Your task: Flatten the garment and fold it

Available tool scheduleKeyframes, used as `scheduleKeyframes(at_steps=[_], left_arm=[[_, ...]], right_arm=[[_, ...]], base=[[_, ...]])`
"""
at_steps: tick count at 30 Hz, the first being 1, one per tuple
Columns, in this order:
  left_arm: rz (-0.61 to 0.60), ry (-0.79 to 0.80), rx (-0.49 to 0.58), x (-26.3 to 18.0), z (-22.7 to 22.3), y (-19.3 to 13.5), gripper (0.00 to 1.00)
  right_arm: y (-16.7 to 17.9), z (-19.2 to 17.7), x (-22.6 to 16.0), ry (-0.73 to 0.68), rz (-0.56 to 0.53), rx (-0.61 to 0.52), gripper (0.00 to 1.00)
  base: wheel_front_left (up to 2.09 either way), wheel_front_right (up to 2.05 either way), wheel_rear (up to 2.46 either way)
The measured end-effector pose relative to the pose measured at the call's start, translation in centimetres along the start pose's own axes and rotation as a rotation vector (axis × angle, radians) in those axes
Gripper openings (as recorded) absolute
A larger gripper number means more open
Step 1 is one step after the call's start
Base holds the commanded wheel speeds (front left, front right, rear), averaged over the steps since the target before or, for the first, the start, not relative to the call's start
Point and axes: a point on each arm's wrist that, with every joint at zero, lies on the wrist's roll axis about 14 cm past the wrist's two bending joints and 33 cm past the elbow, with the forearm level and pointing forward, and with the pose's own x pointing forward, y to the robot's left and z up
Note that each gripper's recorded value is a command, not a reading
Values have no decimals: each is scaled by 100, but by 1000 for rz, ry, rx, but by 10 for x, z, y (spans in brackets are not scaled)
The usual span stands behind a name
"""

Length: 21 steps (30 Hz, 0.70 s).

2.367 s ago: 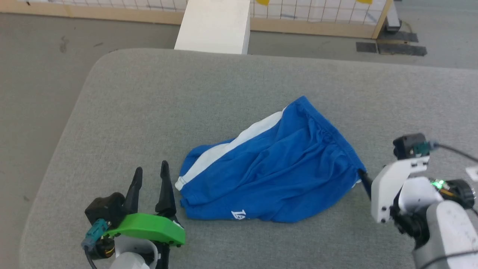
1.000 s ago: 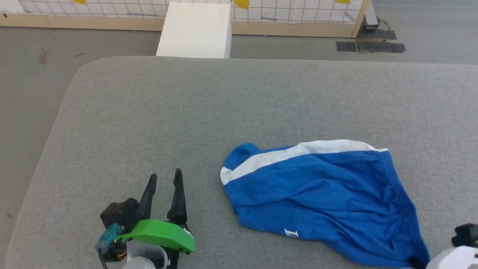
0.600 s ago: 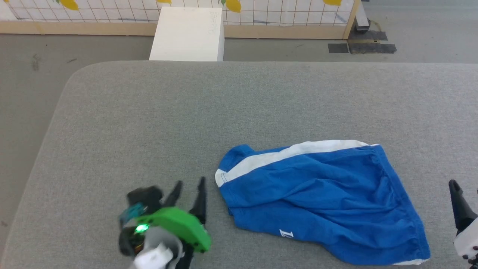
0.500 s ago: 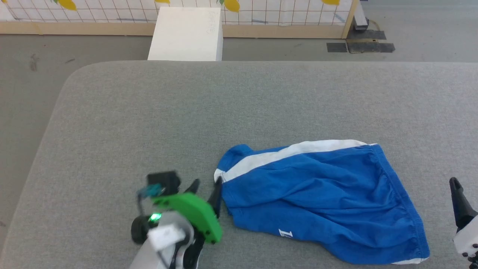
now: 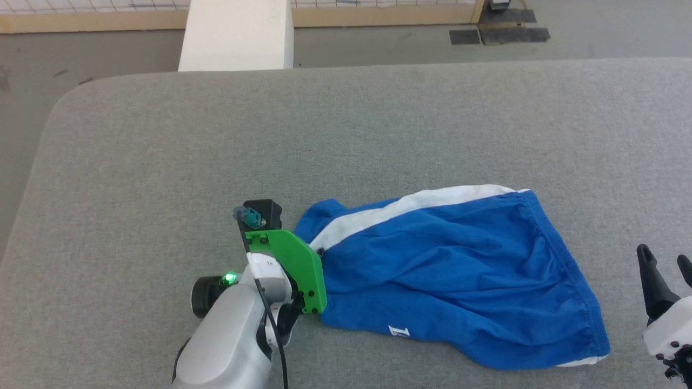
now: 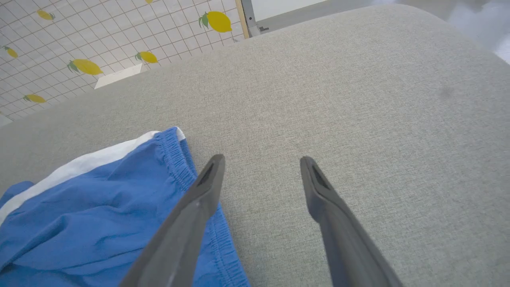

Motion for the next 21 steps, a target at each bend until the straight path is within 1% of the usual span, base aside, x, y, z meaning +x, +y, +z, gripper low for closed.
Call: scheduleKeyframes(at_steps=[3, 6, 7, 9, 12, 14, 17, 21], left_arm=[[-11, -28, 0, 4, 4, -2, 0], [-16, -56, -2, 2, 9, -3, 0], [-36, -104, -11, -3, 19, -7, 0], [-50, -139, -19, -7, 27, -10, 0], [-68, -170, -31, -12, 31, -14, 0], [-78, -184, -38, -15, 31, -16, 0], [-95, -192, -45, -17, 30, -20, 0], [-105, -196, -48, -18, 30, -22, 0]], right_arm=[[-4, -4, 1, 10, -14, 1, 100], [-1, -6, 4, 17, -7, -2, 100], [12, -7, 8, 24, 30, -12, 100], [27, -4, 13, 24, 65, -36, 100], [58, 13, 25, -6, 139, -89, 100], [80, 22, 37, -1, 192, -137, 100], [95, 9, 55, 101, 221, -216, 100], [93, -19, 78, 260, 197, -325, 100]], base=[[0, 0, 0], [0, 0, 0], [0, 0, 0], [0, 0, 0], [0, 0, 0], [0, 0, 0], [0, 0, 0], [0, 0, 0]])
